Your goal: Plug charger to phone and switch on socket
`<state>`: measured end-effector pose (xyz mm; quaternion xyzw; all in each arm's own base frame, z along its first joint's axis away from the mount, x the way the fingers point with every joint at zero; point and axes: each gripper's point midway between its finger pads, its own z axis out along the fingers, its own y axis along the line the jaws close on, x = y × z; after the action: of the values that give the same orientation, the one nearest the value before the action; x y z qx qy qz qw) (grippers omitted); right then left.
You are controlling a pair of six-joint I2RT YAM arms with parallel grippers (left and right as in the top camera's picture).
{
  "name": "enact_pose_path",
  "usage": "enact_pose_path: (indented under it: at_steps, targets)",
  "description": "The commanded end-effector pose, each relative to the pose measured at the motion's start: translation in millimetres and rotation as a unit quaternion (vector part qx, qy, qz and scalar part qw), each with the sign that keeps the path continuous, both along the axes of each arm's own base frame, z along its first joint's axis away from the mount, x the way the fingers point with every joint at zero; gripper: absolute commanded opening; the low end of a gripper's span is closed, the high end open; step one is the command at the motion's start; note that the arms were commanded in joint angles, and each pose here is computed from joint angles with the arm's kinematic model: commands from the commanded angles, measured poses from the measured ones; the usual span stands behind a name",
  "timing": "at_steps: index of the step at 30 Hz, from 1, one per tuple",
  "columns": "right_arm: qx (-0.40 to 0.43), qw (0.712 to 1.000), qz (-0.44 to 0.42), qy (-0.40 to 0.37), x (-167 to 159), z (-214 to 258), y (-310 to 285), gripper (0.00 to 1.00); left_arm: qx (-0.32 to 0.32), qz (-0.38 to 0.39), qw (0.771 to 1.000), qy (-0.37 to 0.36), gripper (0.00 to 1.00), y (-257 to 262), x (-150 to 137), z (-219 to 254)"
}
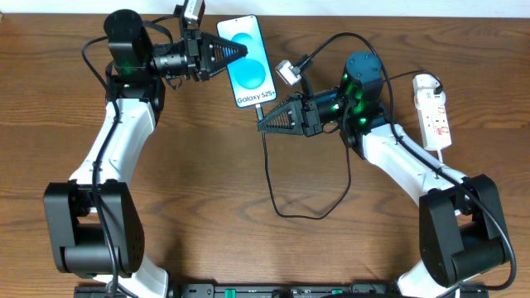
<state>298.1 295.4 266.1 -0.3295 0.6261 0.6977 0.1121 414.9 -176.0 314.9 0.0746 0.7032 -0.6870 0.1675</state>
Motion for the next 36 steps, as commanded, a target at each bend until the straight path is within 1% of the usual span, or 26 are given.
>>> enact_pose_path:
  at_steps: [1, 15, 36]
  targets:
    - [0.005, 0.999, -0.041, -0.014, 14, 10, -3, 0.01, 0.002, -0.053, 0.998, -0.040, 0.07, -6, -22, 12]
    - [0.005, 0.998, -0.054, -0.015, 18, 10, -3, 0.01, 0.002, -0.069, 0.997, -0.043, 0.07, -18, -28, 11]
    - [0.005, 0.998, -0.067, -0.014, 25, 10, -10, 0.01, 0.002, -0.069, 0.997, -0.036, 0.07, -19, -30, 2]
